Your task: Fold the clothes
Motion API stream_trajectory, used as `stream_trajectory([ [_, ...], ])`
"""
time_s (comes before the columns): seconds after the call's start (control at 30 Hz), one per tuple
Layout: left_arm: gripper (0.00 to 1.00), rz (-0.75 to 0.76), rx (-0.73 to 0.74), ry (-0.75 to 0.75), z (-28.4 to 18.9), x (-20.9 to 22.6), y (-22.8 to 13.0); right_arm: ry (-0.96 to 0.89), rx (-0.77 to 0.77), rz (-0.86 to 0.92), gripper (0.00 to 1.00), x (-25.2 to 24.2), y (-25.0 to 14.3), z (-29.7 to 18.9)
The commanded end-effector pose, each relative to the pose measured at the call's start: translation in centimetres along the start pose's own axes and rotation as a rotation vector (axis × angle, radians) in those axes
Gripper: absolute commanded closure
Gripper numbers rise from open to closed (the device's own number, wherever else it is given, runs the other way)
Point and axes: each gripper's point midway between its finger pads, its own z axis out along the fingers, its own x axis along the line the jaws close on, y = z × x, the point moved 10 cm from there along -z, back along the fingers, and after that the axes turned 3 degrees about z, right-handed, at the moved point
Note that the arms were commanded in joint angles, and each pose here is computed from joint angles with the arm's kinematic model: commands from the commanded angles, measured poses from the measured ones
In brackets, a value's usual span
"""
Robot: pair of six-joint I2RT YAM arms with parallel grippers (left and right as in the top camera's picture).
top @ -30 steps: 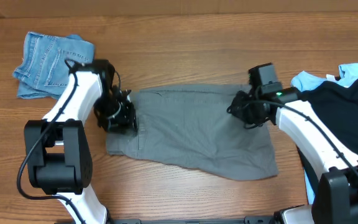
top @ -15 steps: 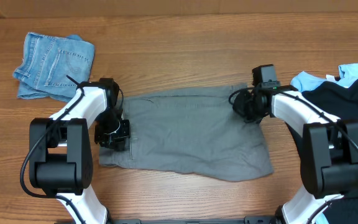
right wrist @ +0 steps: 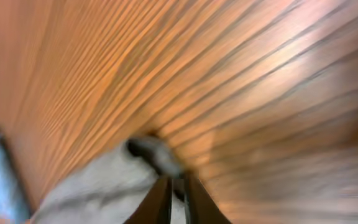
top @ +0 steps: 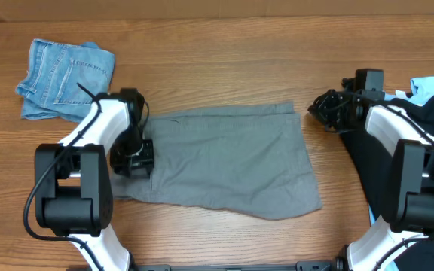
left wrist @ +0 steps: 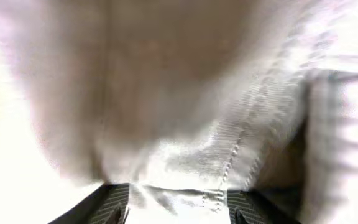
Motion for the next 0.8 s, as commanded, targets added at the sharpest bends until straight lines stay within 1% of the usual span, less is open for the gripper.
stream_trajectory([
  [0.0,0.42,0.028,-0.095,0.017,-3.4,0.2,1.6,0.14,0.03,-0.197,0.87,3.9,-0.1,-3.2],
  [0.1,0.4,0.061,-0.148,0.003,-6.1,0.1,2.3,0.116,0.075,-0.204,0.82,4.6,-1.4,-5.1],
  [0.17,0.38,0.091,-0.195,-0.028,-7.5,-0.1,2.8,0.091,0.118,-0.174,0.82,4.5,-2.4,-5.8],
  [0.23,0.34,0.147,-0.25,-0.075,-8.3,-0.6,3.5,0.057,0.176,-0.13,0.82,3.9,-3.3,-6.0],
  [0.3,0.34,0.216,-0.303,-0.129,-8.5,-1.2,4.2,0.024,0.23,-0.091,0.82,3.2,-4.2,-5.8],
  [0.37,0.43,0.296,-0.339,-0.196,-8.2,-1.9,4.8,0.004,0.267,-0.07,0.82,2.7,-5.0,-5.5],
  [0.4,0.49,0.338,-0.351,-0.237,-7.8,-2.3,5.0,-0.001,0.281,-0.068,0.82,2.4,-5.5,-5.1],
  [0.47,0.7,0.451,-0.374,-0.324,-6.9,-3.3,5.4,-0.017,0.3,-0.077,0.83,2.0,-6.3,-4.2],
  [0.5,0.78,0.499,-0.379,-0.349,-6.4,-3.6,5.4,-0.03,0.306,-0.079,0.83,1.8,-6.8,-3.7],
  [0.57,0.9,0.544,-0.37,-0.359,-4.9,-4.0,5.6,-0.072,0.315,-0.061,0.87,1.1,-7.8,-2.6],
  [0.63,0.95,0.541,-0.346,-0.343,-3.5,-3.9,5.7,-0.103,0.328,-0.046,0.88,0.3,-8.7,-1.4],
  [0.67,0.96,0.53,-0.318,-0.312,-2.1,-3.6,5.8,-0.121,0.339,-0.02,0.9,-0.4,-9.4,-0.5],
  [0.77,0.96,0.508,-0.277,-0.264,-0.3,-2.9,5.9,-0.155,0.313,0.007,0.91,-1.6,-9.8,0.6],
])
